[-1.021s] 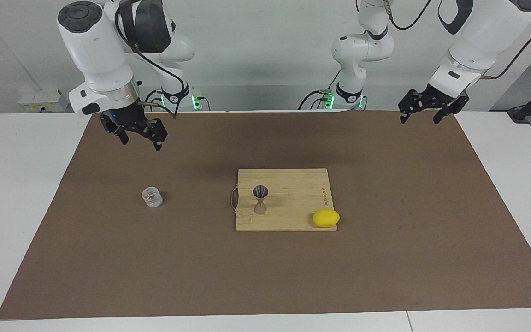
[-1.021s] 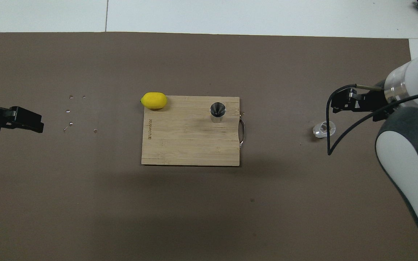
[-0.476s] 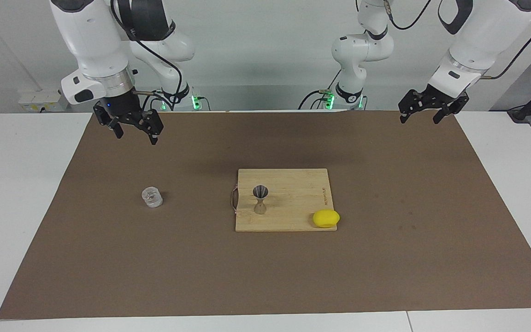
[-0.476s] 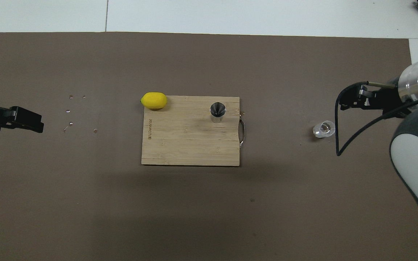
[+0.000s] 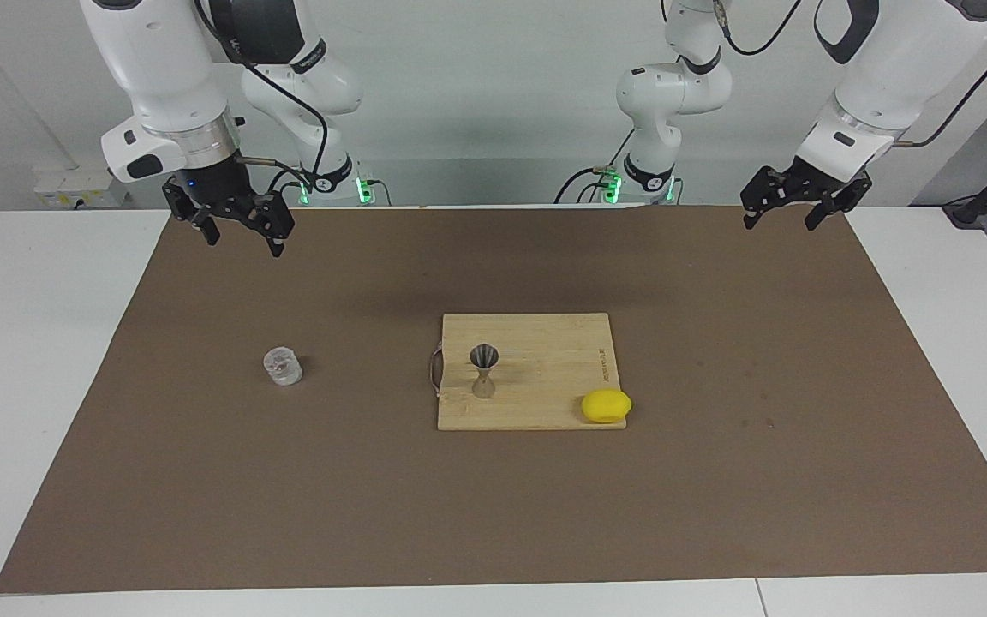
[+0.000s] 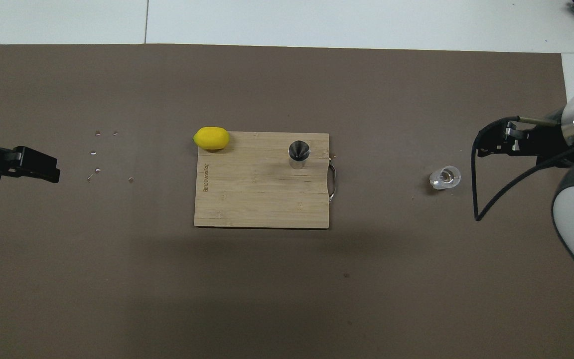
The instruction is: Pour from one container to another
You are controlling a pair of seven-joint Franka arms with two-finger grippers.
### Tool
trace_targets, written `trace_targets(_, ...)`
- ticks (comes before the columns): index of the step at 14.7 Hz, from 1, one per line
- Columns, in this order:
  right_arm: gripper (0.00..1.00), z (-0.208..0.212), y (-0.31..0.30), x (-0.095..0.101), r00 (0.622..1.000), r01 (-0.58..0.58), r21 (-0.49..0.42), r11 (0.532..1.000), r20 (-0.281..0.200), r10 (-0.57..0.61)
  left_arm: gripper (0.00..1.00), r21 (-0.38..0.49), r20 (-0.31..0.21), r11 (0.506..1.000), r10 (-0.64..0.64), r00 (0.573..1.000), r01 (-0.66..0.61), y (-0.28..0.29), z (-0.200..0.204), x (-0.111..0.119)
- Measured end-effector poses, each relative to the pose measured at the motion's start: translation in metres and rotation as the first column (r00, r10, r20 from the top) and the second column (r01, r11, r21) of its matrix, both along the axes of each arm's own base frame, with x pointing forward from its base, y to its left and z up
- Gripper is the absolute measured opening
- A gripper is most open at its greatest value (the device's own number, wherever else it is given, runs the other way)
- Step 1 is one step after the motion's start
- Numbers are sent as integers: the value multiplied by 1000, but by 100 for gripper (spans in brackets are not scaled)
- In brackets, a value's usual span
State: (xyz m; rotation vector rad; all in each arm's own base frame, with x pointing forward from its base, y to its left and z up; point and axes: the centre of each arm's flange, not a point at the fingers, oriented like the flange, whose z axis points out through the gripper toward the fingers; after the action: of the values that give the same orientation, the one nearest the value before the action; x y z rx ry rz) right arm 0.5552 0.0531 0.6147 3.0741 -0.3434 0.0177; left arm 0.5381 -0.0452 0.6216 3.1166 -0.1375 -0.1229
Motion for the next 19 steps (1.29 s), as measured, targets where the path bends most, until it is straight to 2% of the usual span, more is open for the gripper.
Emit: trace_targets(19, 100, -8, 11, -10, 999, -19, 8, 1000, -39, 19, 100, 0, 0, 1000, 0, 1000, 0, 0, 0, 0)
